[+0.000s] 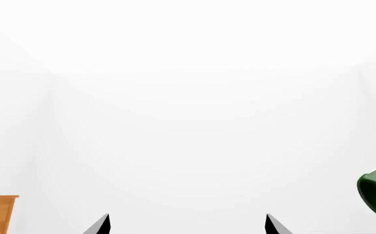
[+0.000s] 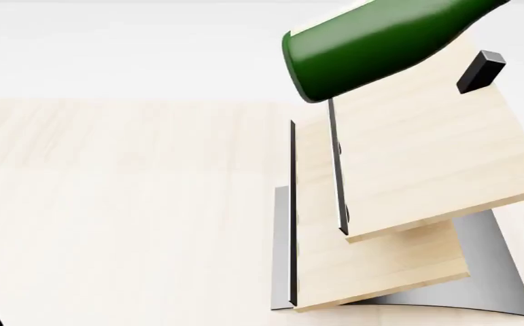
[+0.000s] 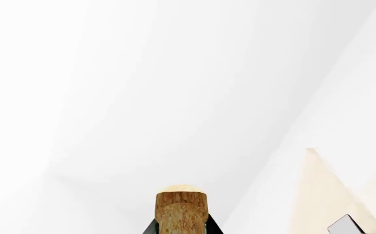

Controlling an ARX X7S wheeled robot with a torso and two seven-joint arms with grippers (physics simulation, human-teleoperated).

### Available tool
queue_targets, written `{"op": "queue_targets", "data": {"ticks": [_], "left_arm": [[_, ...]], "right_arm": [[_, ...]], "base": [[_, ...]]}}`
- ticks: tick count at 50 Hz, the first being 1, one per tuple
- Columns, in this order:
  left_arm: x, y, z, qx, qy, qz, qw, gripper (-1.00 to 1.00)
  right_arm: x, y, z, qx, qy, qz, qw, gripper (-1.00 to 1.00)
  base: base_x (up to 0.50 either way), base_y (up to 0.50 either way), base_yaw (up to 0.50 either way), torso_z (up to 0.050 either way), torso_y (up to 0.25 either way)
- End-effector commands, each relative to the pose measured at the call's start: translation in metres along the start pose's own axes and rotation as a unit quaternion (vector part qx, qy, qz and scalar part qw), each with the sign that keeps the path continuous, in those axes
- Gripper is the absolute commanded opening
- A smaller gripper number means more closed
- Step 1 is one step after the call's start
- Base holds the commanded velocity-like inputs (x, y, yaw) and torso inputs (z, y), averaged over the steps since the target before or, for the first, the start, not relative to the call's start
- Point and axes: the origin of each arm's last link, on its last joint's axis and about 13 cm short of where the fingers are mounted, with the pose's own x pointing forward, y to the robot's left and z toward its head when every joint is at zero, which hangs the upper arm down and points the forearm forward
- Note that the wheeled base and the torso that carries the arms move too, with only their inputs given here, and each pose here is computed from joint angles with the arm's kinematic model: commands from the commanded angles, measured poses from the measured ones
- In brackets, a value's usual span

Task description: Put the wine bottle on the wine rack.

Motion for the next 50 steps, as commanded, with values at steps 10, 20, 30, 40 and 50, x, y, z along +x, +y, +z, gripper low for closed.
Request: {"op": "queue_targets", "data": {"ticks": [10,20,30,40,50], "left_arm": [[0.000,-0.001,0.000,0.000,0.002,-0.003,1.000,1.00],[0.000,-0.001,-0.001,0.000,0.002,-0.003,1.000,1.00],[0.000,-0.001,-0.001,0.000,0.002,-0.003,1.000,1.00],[0.000,-0.001,-0.002,0.001,0.002,-0.003,1.000,1.00],[0.000,-0.001,-0.001,0.001,0.002,-0.003,1.000,1.00]], "right_arm": [[-0.006,-0.014,0.013,0.018,-0.016,-0.003,1.000,-1.00],[-0.009,-0.020,0.015,0.015,-0.015,-0.010,1.000,-1.00],[-0.009,-0.028,0.014,0.011,-0.016,-0.020,1.000,-1.00],[-0.011,-0.031,0.015,0.007,-0.017,-0.024,1.000,-1.00],[-0.012,-0.037,0.013,0.004,-0.018,-0.029,0.999,-1.00]], "base": [[0.00,0.00,0.00,0.000,0.001],[0.00,0.00,0.00,0.000,0.000],[0.00,0.00,0.00,0.000,0.001],[0.00,0.00,0.00,0.000,0.001],[0.00,0.00,0.00,0.000,0.000]]}}
